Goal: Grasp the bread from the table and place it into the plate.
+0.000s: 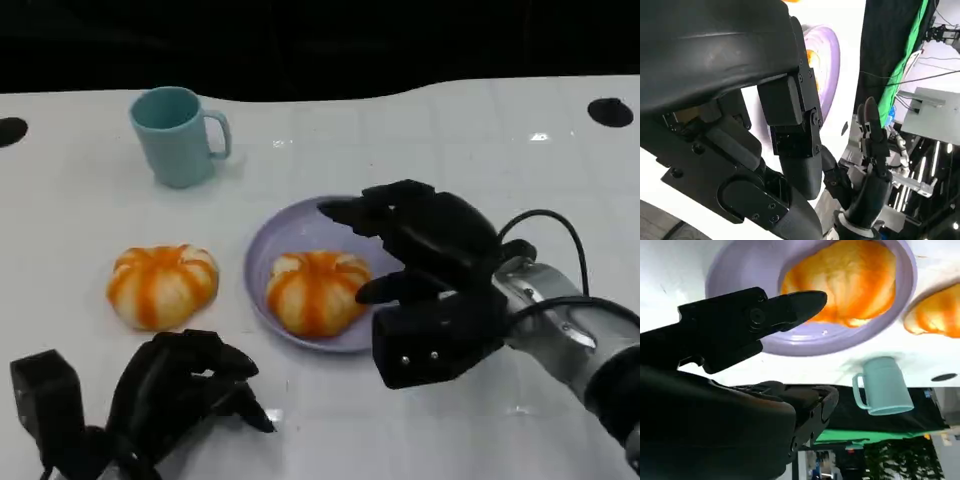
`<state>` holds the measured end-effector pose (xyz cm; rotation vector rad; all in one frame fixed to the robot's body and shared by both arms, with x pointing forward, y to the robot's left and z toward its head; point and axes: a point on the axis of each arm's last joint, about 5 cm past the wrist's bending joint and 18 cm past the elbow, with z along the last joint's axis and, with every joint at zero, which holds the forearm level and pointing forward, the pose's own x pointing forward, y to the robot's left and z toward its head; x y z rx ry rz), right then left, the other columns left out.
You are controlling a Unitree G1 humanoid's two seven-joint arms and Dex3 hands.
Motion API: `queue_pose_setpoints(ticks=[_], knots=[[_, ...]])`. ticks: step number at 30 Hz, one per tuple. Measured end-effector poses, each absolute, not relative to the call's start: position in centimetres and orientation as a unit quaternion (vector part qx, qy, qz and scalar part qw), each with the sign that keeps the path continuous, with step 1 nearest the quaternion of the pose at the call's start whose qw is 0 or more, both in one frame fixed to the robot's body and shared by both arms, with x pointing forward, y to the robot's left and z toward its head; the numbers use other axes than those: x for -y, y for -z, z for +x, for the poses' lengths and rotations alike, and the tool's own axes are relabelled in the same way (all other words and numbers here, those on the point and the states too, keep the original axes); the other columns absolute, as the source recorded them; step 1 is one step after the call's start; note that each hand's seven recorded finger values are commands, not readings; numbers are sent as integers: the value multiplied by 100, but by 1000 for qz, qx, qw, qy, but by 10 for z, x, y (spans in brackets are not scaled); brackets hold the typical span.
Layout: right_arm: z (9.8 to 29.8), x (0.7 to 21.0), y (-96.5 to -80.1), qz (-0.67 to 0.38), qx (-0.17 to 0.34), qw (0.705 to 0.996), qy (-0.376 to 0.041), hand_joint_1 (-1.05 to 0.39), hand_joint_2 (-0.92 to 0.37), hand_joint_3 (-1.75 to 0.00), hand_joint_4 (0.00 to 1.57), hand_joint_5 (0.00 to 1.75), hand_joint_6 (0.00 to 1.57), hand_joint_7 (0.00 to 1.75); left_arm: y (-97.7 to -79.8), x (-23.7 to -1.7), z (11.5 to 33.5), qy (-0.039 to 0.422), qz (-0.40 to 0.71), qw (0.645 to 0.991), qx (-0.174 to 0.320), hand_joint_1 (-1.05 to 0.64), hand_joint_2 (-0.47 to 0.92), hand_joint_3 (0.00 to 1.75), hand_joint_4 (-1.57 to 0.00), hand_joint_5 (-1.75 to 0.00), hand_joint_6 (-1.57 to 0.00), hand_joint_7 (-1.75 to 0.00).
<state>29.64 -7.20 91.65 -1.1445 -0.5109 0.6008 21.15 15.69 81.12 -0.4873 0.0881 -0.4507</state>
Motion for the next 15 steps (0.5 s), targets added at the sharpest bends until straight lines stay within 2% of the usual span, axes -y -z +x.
queue_pose_setpoints(ticks=[15], knots=[[266, 121, -907, -450, 262, 816, -251, -58, -92, -2, 37, 41, 47, 8, -811, -157, 212, 221, -240, 944, -44, -105, 70, 0, -157, -61, -157, -23]])
